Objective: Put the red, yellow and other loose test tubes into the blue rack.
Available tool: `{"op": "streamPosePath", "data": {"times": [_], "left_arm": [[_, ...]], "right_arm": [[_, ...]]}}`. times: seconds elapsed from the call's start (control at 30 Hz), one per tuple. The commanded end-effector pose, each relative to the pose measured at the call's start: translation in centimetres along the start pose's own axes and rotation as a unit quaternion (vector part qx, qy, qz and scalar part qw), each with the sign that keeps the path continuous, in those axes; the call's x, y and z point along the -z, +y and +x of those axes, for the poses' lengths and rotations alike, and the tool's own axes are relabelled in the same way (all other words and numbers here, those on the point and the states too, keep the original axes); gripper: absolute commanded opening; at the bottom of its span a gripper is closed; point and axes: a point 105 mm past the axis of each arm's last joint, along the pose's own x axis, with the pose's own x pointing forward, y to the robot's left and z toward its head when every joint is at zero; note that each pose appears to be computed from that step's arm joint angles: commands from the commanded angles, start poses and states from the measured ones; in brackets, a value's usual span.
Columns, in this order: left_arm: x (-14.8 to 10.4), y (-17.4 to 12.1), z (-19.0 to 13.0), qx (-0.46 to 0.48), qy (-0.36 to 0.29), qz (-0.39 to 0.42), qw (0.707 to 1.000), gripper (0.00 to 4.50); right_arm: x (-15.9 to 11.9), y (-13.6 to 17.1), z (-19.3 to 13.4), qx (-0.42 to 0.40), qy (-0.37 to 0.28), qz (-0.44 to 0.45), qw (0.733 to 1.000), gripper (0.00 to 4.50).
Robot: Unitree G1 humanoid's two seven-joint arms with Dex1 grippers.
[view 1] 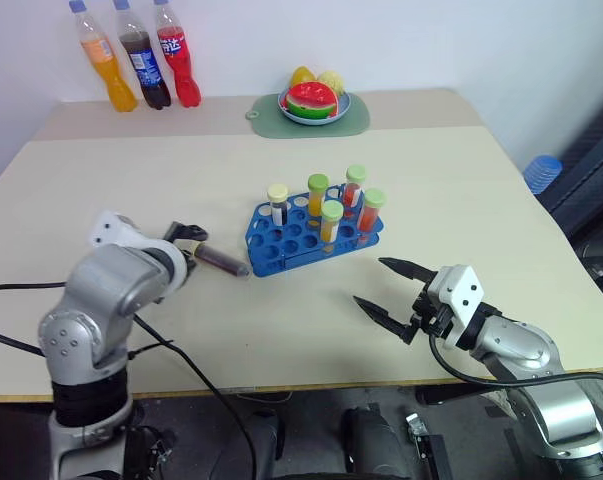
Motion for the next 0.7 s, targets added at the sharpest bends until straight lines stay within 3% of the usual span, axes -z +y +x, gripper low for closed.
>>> {"op": "streamPosePath", "data": {"times": [0.03, 0.3, 0.7], "left_arm": [[-0.6, -0.7, 0.2, -0.018, -0.005, 0.026, 0.999, 4.50], [0.3, -0.8, 2.0, -0.063, 0.020, 0.056, 0.996, 4.50], [0.1, 0.6, 5.7, -0.145, -0.033, 0.076, 0.986, 4.50]], "right_arm": [[-0.9, -0.2, 0.1, 0.002, -0.018, -0.009, 1.000, 4.11], [-0.8, -0.4, 0.0, 0.006, -0.015, -0.008, 1.000, 4.11], [-0.6, -0.5, 0.1, 0.012, -0.015, -0.003, 1.000, 4.11]]}}
